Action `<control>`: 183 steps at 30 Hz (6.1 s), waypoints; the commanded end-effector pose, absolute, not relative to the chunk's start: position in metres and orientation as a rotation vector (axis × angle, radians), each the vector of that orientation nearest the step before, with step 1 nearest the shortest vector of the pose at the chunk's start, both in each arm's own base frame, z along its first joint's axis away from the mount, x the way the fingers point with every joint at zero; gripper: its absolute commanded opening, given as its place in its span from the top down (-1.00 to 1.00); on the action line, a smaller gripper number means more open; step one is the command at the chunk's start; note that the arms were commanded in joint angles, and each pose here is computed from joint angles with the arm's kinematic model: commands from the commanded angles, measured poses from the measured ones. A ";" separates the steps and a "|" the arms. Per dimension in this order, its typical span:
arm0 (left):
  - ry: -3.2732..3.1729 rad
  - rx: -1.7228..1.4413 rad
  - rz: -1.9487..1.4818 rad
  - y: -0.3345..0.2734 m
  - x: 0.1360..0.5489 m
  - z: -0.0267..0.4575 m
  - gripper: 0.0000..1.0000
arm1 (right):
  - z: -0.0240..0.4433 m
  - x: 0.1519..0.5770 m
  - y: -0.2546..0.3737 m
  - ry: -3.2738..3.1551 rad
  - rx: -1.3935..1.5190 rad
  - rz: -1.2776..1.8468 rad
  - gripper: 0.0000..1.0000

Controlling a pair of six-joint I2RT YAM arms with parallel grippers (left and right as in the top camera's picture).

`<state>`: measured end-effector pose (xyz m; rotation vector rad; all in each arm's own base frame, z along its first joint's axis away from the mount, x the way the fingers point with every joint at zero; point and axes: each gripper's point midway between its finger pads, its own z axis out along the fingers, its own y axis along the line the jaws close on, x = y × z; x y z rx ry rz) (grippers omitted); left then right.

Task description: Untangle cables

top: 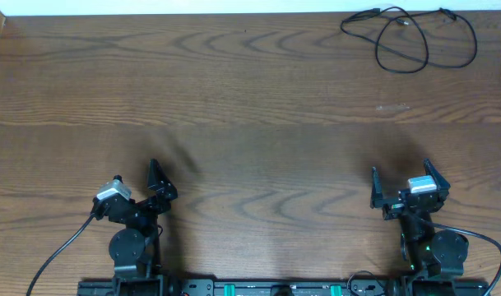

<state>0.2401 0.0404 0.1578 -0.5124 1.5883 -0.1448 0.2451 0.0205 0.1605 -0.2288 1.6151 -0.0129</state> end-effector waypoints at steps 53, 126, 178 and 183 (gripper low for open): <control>1.650 -0.450 -0.058 0.042 0.240 0.140 -0.89 | 0.160 0.245 0.018 1.617 -0.224 -0.023 -0.99; 1.655 -0.450 -0.057 0.042 0.240 0.139 -0.89 | 0.160 0.245 0.018 1.618 -0.224 -0.023 -0.99; 1.655 -0.450 -0.057 0.042 0.240 0.139 -0.89 | 0.160 0.245 0.018 1.618 -0.224 -0.023 -0.98; 1.655 -0.450 -0.057 0.042 0.240 0.139 -0.89 | 0.160 0.245 0.018 1.618 -0.224 -0.023 -0.98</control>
